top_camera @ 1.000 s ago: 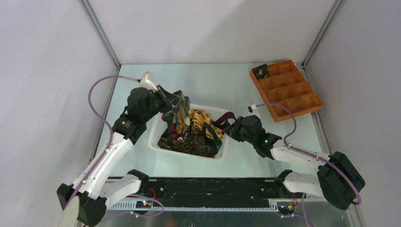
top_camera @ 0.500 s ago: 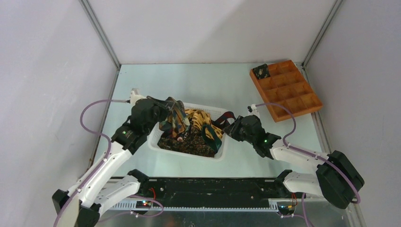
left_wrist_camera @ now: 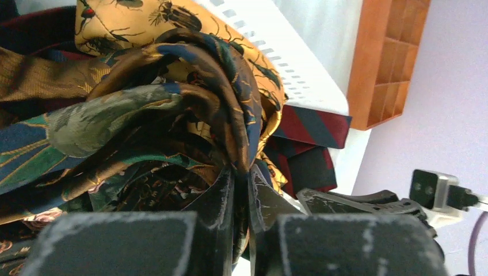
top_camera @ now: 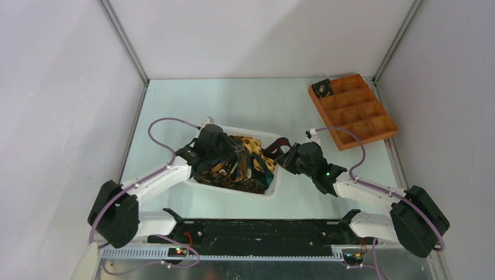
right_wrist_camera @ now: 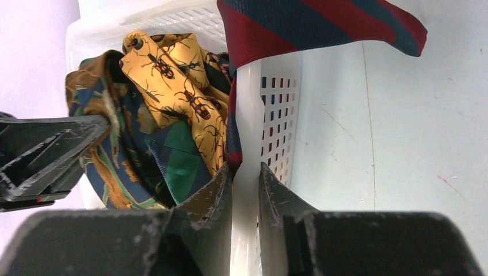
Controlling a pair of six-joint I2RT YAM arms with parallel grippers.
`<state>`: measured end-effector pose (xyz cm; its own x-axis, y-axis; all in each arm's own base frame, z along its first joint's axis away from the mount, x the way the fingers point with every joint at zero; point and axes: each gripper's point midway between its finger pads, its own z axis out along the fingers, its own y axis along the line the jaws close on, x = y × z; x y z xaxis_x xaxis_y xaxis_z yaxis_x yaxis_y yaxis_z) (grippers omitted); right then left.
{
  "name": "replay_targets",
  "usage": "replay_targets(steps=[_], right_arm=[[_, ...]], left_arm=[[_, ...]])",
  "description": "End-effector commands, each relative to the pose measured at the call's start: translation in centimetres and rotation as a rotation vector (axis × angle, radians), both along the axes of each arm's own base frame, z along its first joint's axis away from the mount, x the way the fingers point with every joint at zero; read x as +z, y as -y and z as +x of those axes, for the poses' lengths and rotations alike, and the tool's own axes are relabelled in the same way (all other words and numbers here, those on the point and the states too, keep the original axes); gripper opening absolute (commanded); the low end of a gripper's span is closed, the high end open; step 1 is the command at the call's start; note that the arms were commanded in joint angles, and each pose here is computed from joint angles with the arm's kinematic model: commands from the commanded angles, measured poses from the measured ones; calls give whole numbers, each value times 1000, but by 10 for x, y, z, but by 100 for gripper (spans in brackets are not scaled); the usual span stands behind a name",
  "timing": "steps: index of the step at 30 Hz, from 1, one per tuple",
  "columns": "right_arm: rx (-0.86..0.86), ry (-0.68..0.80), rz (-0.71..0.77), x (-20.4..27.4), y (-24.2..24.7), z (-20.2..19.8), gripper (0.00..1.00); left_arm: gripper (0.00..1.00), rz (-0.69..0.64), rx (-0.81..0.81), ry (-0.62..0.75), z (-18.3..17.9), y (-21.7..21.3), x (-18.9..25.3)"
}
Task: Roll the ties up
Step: Place the tie in the bin.
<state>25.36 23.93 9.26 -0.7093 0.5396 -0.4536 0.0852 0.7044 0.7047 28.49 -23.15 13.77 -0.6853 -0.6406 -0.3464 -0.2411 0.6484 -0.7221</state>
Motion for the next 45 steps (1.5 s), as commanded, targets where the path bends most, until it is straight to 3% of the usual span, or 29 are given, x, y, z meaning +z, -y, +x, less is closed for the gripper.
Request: replay_targets(steps=[1, 4, 8, 24, 34, 45], right_arm=[[-26, -32, -117, -24, 20, -4, 14], [-27, -36, -118, -25, 21, -5, 14], [-30, -38, -121, -26, 21, -5, 14], [-28, -45, -124, -28, 20, -5, 14], [-19, -46, -118, -29, 18, -5, 14], [-18, -47, -117, -29, 17, -5, 14]], left_arm=[[19, -7, -132, 8, -6, 18, -4], [38, 4, -152, 8, -9, 18, -3], [51, 62, -146, 5, -13, 7, -2], [57, 201, -150, 16, -37, -16, 7], [80, 346, -85, 36, -43, -54, 26], [74, 272, -96, 103, -45, -47, 47]])
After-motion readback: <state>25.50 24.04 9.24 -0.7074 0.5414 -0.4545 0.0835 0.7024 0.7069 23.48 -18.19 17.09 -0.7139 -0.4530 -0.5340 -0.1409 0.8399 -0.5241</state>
